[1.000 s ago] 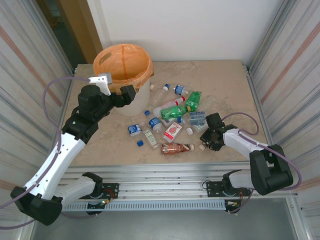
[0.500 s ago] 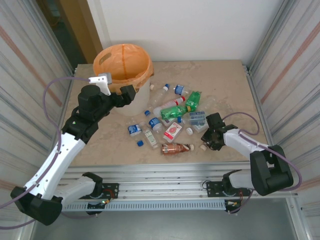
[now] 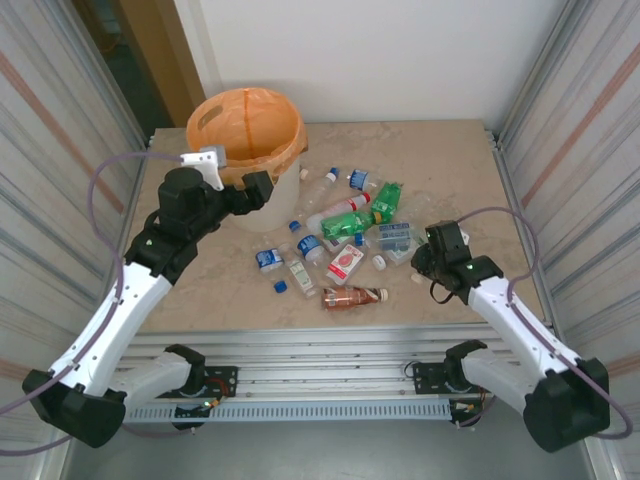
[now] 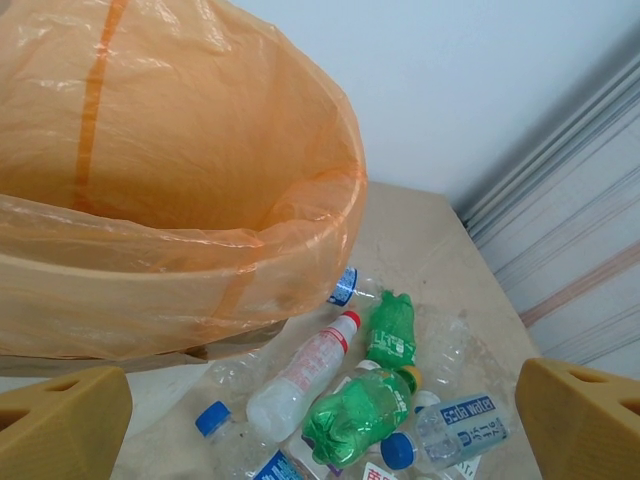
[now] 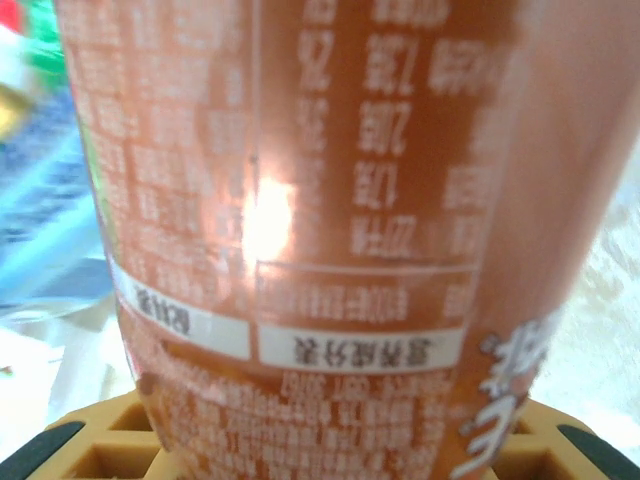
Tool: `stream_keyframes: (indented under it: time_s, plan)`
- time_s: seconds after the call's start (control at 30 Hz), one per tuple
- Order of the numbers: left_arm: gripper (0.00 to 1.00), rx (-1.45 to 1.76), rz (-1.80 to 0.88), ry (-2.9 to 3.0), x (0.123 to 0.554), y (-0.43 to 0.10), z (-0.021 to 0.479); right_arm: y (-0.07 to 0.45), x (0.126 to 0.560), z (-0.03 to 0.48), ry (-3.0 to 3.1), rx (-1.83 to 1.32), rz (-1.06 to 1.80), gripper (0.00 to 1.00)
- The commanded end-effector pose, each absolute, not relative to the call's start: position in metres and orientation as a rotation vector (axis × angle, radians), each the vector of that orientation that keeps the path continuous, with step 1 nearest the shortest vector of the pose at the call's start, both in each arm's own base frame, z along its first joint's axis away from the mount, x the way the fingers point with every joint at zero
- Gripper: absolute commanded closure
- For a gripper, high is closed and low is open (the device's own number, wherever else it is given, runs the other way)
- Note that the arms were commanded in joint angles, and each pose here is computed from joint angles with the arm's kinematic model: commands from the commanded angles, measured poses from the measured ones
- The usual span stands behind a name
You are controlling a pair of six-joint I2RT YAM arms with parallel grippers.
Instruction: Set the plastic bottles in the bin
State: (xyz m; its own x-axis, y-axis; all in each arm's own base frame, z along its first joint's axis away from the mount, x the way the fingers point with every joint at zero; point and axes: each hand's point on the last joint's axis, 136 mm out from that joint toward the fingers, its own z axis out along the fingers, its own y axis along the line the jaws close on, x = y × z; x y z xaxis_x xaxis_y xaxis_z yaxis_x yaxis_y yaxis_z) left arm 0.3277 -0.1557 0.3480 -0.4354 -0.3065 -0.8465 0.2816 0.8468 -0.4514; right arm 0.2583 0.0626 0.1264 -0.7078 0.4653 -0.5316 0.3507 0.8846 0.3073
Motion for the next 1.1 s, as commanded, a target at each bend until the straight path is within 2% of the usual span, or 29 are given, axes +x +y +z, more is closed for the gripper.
stream_keyframes:
  time_s: [0.0, 0.27, 0.5, 0.77, 1.07]
  plan:
    - [0.01, 0.025, -0.708, 1.892, 0.323, -0.164, 0.362, 0.078, 0.268, 0.173, 2.328, 0.376, 0.280, 0.86]
    - [0.01, 0.098, -0.828, 1.879, 0.316, -0.184, 0.373, 0.169, 0.274, 0.259, 2.055, -0.164, 0.544, 0.85]
    - [0.01, 0.284, -1.008, 1.823, 0.301, -0.224, 0.393, 0.231, 0.278, 0.312, 1.835, -0.402, 0.792, 0.85]
    - [0.01, 0.473, -1.095, 1.764, 0.283, -0.259, 0.410, 0.297, 0.275, 0.337, 1.744, -0.641, 0.989, 0.85]
    - [0.01, 0.519, -1.118, 1.771, 0.286, -0.271, 0.405, 0.327, 0.265, 0.355, 1.681, -0.756, 1.110, 0.86]
